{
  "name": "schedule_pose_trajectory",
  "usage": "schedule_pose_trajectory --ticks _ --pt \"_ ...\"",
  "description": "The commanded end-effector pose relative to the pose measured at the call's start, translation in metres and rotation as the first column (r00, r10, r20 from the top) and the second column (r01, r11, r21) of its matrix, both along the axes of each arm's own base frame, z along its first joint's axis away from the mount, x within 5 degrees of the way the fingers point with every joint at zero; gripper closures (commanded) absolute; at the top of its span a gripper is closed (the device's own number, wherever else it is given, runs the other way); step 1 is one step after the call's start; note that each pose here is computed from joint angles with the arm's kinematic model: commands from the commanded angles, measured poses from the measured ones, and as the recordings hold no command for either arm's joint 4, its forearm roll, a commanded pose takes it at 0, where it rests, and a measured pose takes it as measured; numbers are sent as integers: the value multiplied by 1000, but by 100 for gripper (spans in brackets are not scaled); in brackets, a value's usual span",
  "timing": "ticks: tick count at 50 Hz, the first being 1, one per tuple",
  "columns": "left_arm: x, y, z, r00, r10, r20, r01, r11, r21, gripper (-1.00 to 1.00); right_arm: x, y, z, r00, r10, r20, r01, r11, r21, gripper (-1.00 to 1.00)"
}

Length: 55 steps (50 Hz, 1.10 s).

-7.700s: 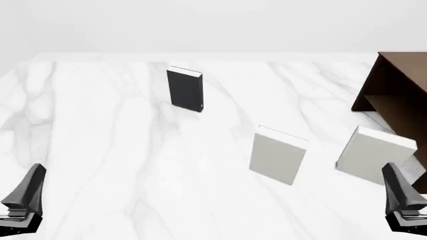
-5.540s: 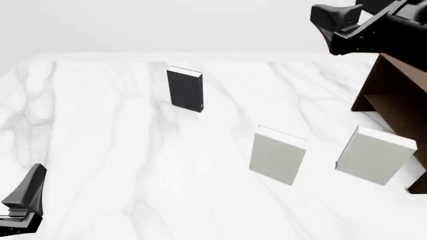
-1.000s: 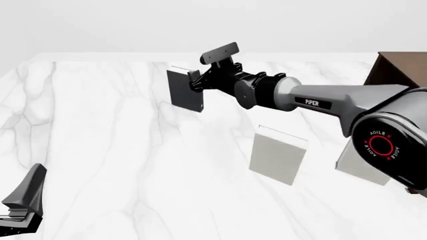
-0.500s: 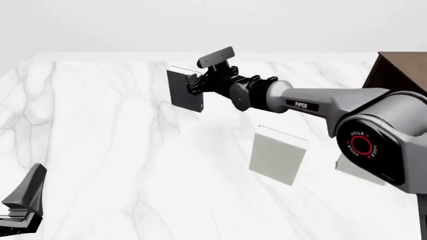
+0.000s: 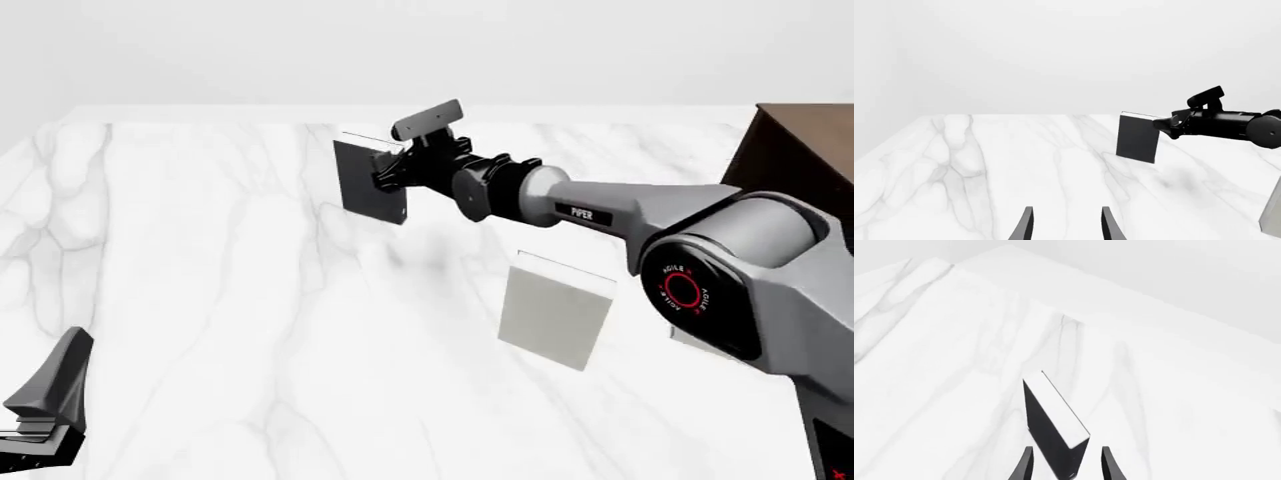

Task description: Pick up the book on the left and place it on top of the shelf.

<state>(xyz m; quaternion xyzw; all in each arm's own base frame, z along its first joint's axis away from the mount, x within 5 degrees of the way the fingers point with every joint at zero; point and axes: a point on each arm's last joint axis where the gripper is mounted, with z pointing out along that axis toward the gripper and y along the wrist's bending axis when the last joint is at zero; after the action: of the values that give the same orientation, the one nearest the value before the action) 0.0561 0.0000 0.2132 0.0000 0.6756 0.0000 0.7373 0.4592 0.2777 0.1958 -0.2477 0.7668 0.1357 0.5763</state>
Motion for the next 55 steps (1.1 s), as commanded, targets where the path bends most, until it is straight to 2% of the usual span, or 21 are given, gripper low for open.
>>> schedule_pose_trajectory --ticks 1,37,55 --pt "0 0 0 1000 0 0 0 1000 0 -100 8 2 -10 1000 -5 -12 5 1000 -8 -100" --pt "0 0 0 1000 0 0 0 1000 0 -100 21 10 -44 998 -8 -57 7 1000 -21 -100" --pt "0 0 0 1000 0 0 0 1000 0 -100 27 17 -52 998 -4 -59 3 1000 -21 -100"
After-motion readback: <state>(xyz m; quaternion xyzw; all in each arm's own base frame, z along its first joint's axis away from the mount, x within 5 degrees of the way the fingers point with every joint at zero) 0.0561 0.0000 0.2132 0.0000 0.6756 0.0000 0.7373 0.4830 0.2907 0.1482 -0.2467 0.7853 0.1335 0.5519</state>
